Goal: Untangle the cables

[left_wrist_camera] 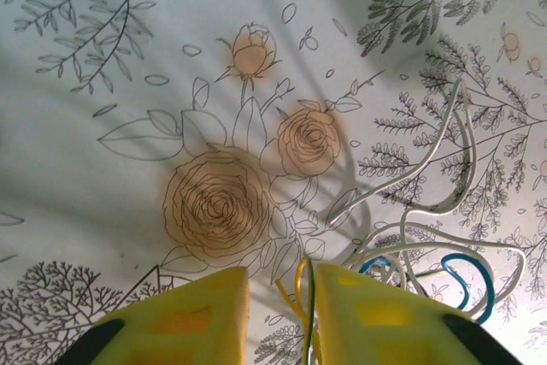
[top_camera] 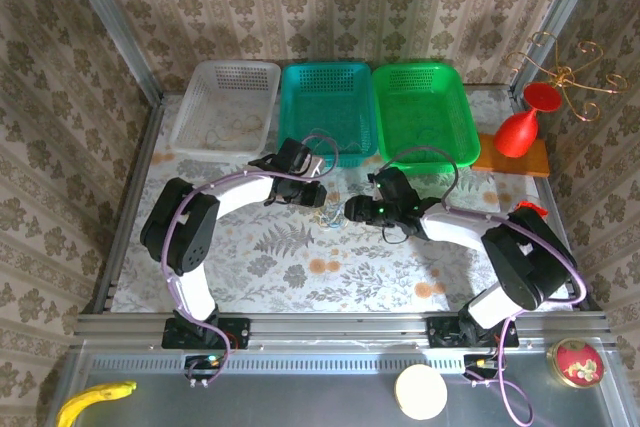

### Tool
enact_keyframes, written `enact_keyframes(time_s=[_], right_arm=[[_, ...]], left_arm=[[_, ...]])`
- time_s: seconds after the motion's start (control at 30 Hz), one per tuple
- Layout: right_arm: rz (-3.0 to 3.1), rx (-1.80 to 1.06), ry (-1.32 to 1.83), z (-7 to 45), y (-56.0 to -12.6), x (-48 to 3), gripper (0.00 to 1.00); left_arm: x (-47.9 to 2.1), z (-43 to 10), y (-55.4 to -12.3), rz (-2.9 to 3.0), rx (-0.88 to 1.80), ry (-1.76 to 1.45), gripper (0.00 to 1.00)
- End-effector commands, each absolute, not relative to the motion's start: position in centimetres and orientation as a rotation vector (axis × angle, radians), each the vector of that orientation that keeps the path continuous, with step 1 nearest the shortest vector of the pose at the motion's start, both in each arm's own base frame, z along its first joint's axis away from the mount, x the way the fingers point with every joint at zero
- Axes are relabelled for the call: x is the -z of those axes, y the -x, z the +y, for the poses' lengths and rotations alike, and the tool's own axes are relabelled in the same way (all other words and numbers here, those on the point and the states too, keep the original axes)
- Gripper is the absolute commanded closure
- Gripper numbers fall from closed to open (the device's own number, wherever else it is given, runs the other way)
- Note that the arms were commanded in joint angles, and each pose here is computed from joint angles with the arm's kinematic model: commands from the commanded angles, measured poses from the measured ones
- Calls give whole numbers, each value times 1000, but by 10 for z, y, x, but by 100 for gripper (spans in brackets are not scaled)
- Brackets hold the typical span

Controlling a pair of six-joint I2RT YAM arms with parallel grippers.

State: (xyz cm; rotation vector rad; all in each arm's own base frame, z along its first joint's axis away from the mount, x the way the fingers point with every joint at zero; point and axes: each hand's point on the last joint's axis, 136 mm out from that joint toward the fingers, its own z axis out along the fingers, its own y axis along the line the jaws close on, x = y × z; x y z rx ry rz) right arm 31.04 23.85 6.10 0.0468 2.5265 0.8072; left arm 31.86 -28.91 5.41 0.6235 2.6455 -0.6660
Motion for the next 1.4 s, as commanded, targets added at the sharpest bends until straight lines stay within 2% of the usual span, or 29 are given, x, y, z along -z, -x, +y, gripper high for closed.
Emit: enact_keyframes(time_s=[0.0,0.07,0.2,0.27,0.43,0.57,0.87,0.97,1.03,1.1,1.37], right_arm=[[2488,-833,-30,252,-321,-71,42],[2490,-836,-24,256,-322,-71,42],[2493,-832,-19,259,-324,-69,42],[2495,-831,-19,260,-325,-68,42],[2501,-826,-18,262,-329,-63,42],[2511,-821,-18,264,-331,-57,43],[2541,-796,-31,265,-335,-39,47],[2551,-785,-34,264,-334,-34,49],[2553,-782,-39,262,-333,-33,50],[2556,-778,-42,261,-331,-31,50],[2557,-777,-48,260,-331,-30,52]], left_arm=[[-60,-300,-323,2621,709,-637,80],[-61,-301,-321,2621,720,-634,77],[-65,-302,-319,2616,735,-629,62],[-67,-302,-318,2613,741,-626,59],[-65,-301,-316,2618,738,-625,60],[-58,-299,-314,2635,730,-619,65],[-57,-301,-310,2634,763,-609,87],[-58,-300,-310,2634,765,-606,83],[-57,-299,-310,2637,759,-604,74],[-55,-298,-310,2643,749,-604,70],[-49,-296,-306,2655,751,-598,71]])
